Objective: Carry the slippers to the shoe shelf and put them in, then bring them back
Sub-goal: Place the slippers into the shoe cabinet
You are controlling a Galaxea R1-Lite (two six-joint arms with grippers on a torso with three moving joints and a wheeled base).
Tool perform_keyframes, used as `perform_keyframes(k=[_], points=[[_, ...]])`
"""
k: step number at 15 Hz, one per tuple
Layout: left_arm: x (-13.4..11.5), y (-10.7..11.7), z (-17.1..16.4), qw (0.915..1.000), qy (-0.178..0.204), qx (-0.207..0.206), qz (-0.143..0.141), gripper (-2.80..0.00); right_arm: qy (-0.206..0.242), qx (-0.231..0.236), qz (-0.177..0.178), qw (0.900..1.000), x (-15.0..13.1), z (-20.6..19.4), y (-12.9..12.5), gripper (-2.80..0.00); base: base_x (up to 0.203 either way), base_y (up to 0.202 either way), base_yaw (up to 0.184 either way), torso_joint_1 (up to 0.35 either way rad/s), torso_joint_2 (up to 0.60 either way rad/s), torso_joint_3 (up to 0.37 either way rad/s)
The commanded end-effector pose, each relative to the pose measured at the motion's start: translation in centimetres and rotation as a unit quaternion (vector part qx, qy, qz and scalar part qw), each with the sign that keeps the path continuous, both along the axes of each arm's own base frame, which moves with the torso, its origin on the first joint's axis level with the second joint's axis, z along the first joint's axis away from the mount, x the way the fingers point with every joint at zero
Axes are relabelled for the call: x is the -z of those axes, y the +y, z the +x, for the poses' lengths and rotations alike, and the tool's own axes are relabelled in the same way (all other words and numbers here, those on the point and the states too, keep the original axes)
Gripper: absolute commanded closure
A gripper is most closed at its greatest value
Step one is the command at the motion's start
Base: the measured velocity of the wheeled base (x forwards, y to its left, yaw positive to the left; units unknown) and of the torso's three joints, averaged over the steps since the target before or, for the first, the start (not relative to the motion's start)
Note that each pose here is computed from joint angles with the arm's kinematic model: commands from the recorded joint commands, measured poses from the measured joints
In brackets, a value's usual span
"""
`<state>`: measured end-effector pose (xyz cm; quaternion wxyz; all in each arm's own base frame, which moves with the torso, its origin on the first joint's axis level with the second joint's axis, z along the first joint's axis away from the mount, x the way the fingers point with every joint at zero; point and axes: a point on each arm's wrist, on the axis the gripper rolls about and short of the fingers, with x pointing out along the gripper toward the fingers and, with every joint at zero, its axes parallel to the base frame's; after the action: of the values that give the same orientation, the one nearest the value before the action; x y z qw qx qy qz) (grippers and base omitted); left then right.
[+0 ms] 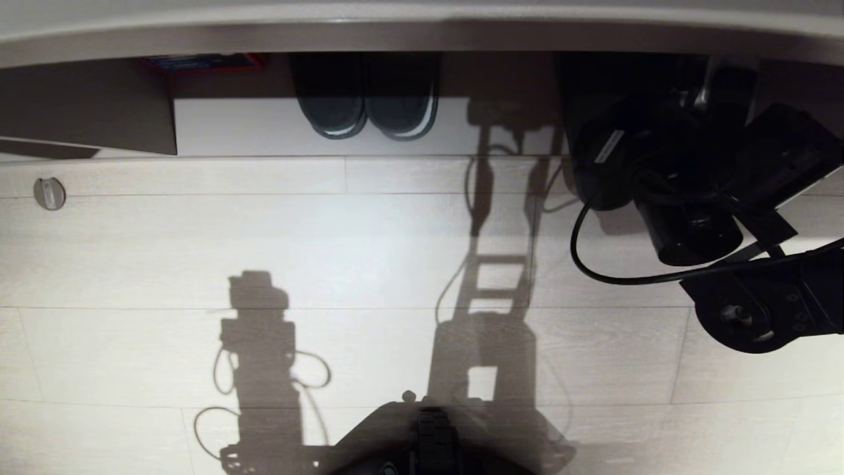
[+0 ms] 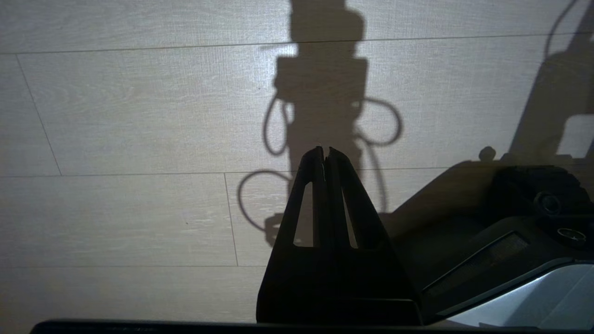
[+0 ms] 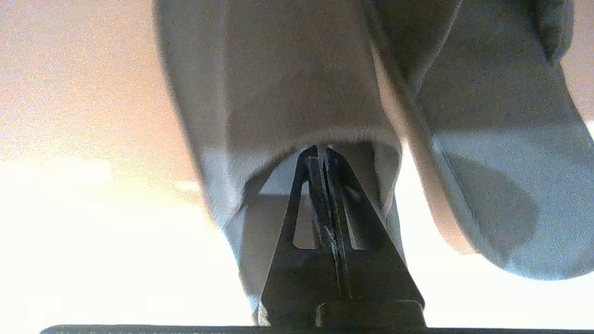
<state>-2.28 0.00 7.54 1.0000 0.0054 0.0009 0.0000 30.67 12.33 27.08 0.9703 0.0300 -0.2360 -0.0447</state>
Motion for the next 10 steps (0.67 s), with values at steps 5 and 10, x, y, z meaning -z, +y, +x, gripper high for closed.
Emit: perform_keyframes(k=[5,10], points=[[0.0,0.0,0.0,1.0000,0.000,0.000,0.000,0.00,-0.019,-0.018,-0.002,1.000,-0.7,0.1,0.5,0.00,0.000,0.000,0.000,0.000,0.00,0.000],[0.0,0.0,0.0,1.0000,0.000,0.000,0.000,0.00,-0.057,-0.006,0.014,0.998,-2.6,2.6,0.7,0.00,0.000,0.000,0.000,0.000,0.00,0.000]])
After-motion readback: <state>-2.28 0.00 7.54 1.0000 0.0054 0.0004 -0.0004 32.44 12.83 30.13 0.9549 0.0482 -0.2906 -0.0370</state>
